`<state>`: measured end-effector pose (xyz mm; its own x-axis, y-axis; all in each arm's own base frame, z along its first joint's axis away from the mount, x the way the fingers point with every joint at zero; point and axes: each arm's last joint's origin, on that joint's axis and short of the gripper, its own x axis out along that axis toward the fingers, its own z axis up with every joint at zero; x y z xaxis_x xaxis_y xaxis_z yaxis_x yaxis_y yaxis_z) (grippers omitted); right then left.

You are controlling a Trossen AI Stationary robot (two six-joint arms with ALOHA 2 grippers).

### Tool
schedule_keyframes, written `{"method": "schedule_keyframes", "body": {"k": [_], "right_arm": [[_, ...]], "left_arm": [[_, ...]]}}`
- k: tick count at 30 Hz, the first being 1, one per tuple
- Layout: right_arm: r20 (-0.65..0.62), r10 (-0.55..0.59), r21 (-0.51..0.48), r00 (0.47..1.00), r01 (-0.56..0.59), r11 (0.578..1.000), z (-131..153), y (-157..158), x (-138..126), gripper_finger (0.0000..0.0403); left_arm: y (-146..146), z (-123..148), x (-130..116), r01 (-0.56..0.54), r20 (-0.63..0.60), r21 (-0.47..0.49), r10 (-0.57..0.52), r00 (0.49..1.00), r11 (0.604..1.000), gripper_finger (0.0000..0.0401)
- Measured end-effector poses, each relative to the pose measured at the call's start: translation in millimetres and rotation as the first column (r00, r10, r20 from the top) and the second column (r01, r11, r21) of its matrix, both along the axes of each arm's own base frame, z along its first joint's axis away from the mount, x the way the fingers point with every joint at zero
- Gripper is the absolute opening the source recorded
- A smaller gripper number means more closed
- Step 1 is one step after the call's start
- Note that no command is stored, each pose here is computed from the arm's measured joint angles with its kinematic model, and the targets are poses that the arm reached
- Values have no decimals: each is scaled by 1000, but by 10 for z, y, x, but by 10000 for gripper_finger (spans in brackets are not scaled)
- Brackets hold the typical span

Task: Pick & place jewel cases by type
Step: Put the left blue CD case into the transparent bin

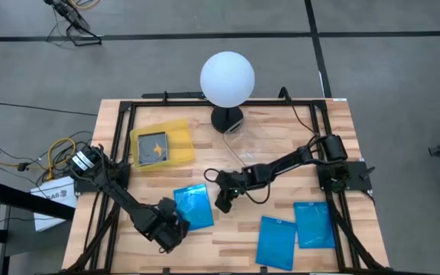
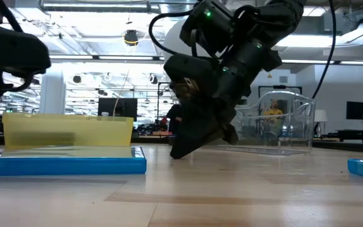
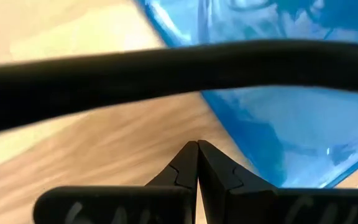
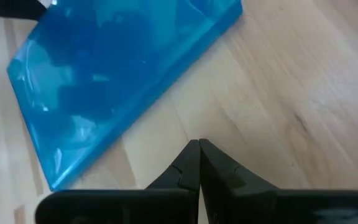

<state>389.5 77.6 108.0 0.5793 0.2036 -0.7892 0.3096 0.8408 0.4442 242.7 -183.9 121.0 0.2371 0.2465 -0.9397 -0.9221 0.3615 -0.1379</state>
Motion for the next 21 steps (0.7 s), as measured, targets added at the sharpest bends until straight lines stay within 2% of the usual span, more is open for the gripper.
{"method": "schedule_keyframes", "body": {"k": [4, 8, 15, 18, 21], "right_arm": [[42, -22, 41, 999, 20, 999, 6, 64, 29, 0], [60, 10, 77, 998, -14, 997, 14, 175, 25, 0], [70, 27, 55, 997, -31, 998, 17, 308, -5, 1], [67, 20, 49, 998, -23, 999, 15, 297, -5, 16], [59, -3, 70, 998, -1, 998, 17, 266, 2, 50]], "left_arm": [[18, -3, 13, 4, 19, 24, -5, 1000, 1000, 0], [34, -17, 26, 4, 52, 69, -8, 999, 998, 0], [74, -22, 64, 31, 81, 135, -42, 996, 990, 0], [79, -20, 76, 53, 81, 145, -65, 995, 988, 0], [76, -19, 81, 80, 74, 150, -92, 993, 985, 0]]}}
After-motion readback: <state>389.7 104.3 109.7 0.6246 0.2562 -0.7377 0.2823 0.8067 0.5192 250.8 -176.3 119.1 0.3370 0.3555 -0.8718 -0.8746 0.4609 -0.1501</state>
